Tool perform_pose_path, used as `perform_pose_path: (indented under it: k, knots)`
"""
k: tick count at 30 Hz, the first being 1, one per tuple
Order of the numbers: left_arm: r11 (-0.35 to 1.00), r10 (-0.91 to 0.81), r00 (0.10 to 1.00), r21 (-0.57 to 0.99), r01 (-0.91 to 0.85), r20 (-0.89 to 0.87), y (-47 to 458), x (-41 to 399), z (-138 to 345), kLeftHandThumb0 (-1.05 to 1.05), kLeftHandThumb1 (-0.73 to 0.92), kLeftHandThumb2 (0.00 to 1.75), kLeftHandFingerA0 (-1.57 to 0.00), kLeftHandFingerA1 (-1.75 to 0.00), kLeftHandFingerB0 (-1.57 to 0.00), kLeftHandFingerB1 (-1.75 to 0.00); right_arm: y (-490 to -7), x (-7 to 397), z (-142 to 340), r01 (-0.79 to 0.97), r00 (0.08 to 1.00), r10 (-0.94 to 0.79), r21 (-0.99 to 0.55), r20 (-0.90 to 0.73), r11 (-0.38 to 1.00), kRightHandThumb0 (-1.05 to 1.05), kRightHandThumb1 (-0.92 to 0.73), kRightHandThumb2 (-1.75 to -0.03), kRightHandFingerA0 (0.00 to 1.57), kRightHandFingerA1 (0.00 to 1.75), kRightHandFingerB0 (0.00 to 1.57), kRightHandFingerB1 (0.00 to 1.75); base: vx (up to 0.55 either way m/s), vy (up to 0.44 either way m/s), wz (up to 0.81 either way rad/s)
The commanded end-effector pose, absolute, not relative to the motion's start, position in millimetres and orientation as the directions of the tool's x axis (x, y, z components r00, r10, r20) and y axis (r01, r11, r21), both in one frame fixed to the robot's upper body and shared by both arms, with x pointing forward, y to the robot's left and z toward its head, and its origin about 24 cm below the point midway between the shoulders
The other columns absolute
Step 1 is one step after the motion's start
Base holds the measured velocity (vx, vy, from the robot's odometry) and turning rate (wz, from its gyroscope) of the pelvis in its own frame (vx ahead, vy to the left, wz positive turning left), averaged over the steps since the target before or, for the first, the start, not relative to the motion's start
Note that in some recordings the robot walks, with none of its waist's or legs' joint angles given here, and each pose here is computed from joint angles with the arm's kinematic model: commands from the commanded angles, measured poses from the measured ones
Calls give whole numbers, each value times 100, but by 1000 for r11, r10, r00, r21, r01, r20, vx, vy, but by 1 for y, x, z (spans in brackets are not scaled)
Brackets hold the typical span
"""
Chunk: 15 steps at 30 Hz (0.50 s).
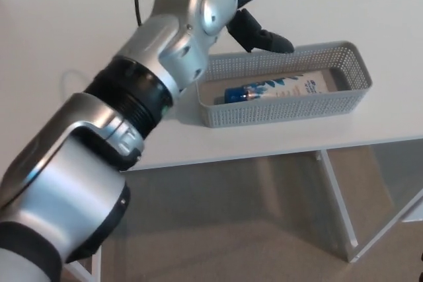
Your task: The robot walks towards a table in front, picks a shampoo with left hand and puts it in a small grey container
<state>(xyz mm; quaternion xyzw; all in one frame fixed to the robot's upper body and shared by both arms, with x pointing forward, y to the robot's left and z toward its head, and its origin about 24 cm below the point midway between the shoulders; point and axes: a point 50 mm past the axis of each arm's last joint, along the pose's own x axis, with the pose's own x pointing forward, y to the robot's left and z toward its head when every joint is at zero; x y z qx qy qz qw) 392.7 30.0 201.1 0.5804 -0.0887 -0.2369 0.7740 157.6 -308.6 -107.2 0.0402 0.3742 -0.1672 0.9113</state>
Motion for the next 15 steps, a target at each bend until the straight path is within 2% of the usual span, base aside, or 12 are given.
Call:
perform_pose_path:
  k: [1,4,5,6,7,8,9,10,11,14,15]
  knots:
    - [273,-562,827,945,179,5,69,352,249,-88,49,93,0,-1,0,-6,-312,154,-107,315,653,-282,-87,-703,945,-23,-67,-59,68,48,59,44,0,0,0]
    - [272,-562,827,945,180,4,69,350,249,-88,49,93,0,-1,0,-6,-312,154,-107,315,653,-282,-87,-703,945,-23,-67,-59,68,48,59,44,0,0,0]
    - [305,-631,771,942,140,90,94,312,253,-77,45,89,0,-13,0,-18,-314,152,-107,311,650,-281,-90,-706,946,-24,-65,-59,66,49,58,44,0,0,0]
    - [303,-659,743,946,117,119,103,292,255,-77,45,89,0,-13,0,-18,-315,151,-107,309,649,-280,-91,-708,947,-24,-65,-59,66,49,58,44,0,0,0]
    - [303,-659,743,946,118,118,103,291,255,-77,45,89,0,-13,0,-18,-315,151,-107,309,649,-280,-91,-708,947,-24,-65,-59,66,49,58,44,0,0,0]
    - [342,-682,717,929,144,140,123,263,252,-76,47,87,-3,-15,-4,-24,-314,150,-109,306,636,-280,-97,-719,947,-24,-65,-59,66,48,58,44,0,0,0]
    - [344,-685,715,927,147,141,126,259,252,-76,47,87,-3,-15,-4,-24,-314,150,-109,306,635,-280,-98,-720,947,-24,-65,-59,66,48,58,44,0,0,0]
    - [382,-687,715,903,199,133,146,231,241,-36,26,88,-1,-50,0,-47,-314,147,-110,301,626,-283,-109,-727,947,-24,-65,-59,66,48,58,44,0,0,0]
    - [413,-693,709,879,239,133,161,207,227,-33,27,89,-8,-51,-6,-49,-315,144,-111,291,616,-287,-127,-734,948,-24,-66,-59,67,49,57,44,0,0,0]
    - [423,-693,709,871,250,133,165,199,223,-33,27,89,-8,-51,-6,-49,-316,143,-111,288,613,-289,-132,-736,948,-24,-66,-59,67,49,57,44,0,0,0]
    - [477,-682,722,820,317,117,184,177,196,-68,45,77,-30,-45,-21,-39,-316,136,-115,285,593,-292,-144,-751,948,-23,-68,-59,66,47,57,44,0,0,0]
